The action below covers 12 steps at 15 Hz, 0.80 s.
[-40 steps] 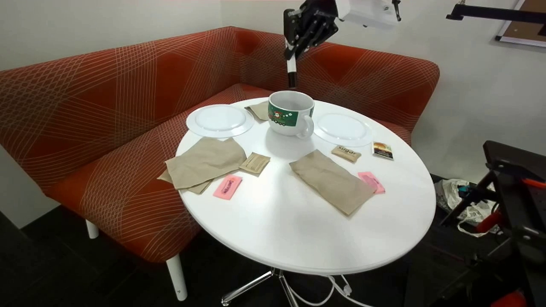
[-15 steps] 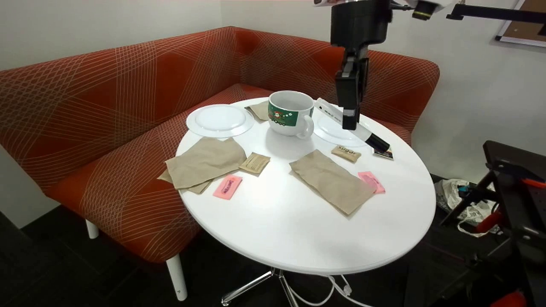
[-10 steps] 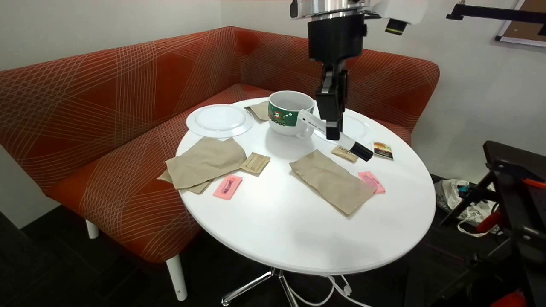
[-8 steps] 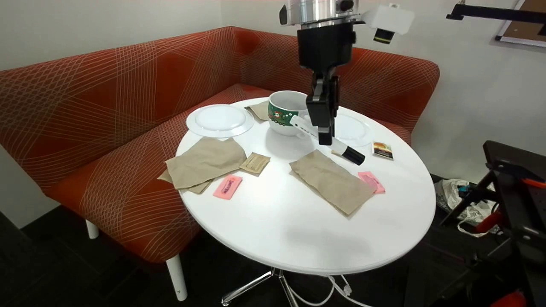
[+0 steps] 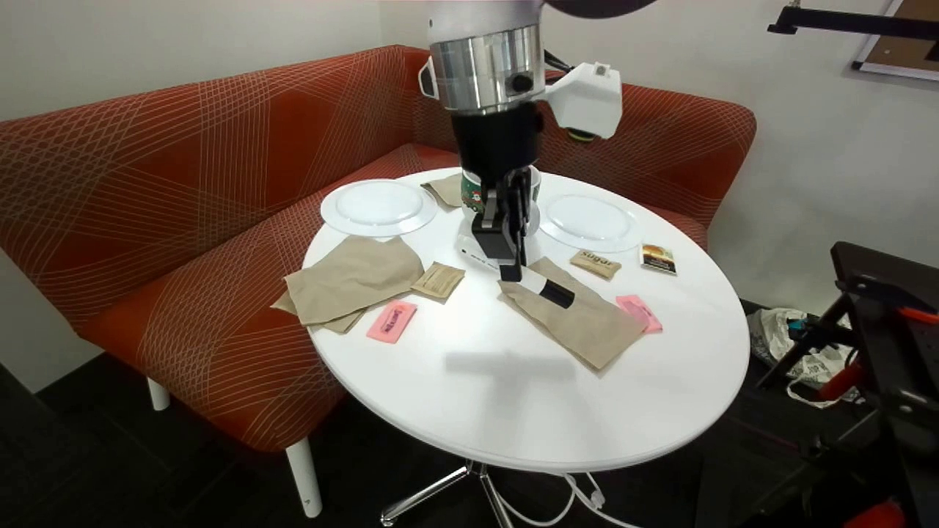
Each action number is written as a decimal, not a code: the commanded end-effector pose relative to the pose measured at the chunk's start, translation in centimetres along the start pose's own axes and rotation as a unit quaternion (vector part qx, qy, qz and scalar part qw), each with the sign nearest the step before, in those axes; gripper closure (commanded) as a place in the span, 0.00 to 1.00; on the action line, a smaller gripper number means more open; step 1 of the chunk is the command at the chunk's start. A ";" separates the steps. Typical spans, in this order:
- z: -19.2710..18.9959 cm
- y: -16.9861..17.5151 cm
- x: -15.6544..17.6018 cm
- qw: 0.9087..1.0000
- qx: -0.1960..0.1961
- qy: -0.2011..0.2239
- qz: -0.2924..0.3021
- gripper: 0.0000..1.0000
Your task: Remove the marker from the mug cup and place it on the table
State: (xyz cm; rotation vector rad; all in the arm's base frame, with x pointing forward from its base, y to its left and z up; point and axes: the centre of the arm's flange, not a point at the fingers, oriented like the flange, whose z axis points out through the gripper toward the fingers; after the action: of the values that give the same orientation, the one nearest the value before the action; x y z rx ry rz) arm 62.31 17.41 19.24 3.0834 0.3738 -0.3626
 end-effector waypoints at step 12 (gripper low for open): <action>-0.8 0.9 5.5 1.000 -0.023 -0.015 -0.007 0.09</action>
State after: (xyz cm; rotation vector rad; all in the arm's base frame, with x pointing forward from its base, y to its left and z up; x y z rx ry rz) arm 66.72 17.69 17.98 3.0520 0.3871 -0.3866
